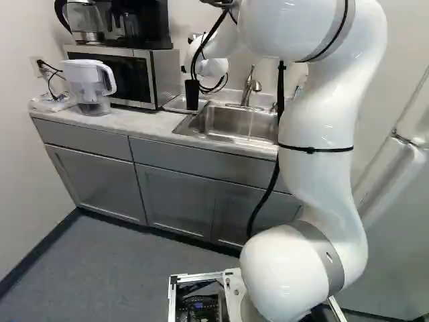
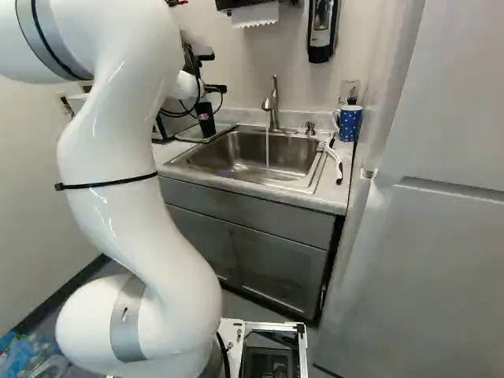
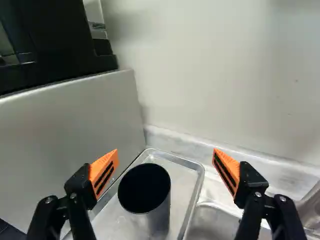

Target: Rinse the cup and place it in the tray

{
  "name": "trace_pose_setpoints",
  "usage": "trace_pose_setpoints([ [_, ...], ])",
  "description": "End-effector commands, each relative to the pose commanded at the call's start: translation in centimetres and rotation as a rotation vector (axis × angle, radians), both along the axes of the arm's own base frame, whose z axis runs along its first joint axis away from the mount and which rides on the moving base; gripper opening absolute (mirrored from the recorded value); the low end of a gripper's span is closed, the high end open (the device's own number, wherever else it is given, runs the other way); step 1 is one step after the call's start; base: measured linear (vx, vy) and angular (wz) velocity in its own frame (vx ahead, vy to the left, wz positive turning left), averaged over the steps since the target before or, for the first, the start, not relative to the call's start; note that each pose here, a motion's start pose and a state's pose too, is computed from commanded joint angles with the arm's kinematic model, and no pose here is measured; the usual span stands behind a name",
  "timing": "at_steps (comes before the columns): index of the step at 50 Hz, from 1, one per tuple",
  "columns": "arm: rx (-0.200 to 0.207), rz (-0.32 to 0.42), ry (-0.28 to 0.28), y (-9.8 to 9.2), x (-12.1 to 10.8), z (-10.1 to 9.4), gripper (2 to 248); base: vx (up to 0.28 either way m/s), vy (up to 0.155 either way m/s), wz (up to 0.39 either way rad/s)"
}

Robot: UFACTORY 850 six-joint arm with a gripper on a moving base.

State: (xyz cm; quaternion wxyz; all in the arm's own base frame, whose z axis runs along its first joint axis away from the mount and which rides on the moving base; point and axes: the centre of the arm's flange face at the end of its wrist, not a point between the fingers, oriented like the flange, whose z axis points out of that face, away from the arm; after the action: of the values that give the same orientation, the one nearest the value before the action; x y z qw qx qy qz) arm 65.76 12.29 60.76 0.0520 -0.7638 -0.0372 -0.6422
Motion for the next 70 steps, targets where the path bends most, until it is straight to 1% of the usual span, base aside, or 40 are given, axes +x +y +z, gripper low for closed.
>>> trace_pose_setpoints([
  [16,0.003,-0.019,-0.002,-1.5,-0.2,1.6,247,0.000,0.000,0.000],
  [51,0.013,-0.071,-0.068,-5.0,-0.5,5.6,247,0.000,0.000,0.000],
  [70,0.011,-0.106,-0.067,-7.4,-0.6,5.6,247,0.000,0.000,0.000],
])
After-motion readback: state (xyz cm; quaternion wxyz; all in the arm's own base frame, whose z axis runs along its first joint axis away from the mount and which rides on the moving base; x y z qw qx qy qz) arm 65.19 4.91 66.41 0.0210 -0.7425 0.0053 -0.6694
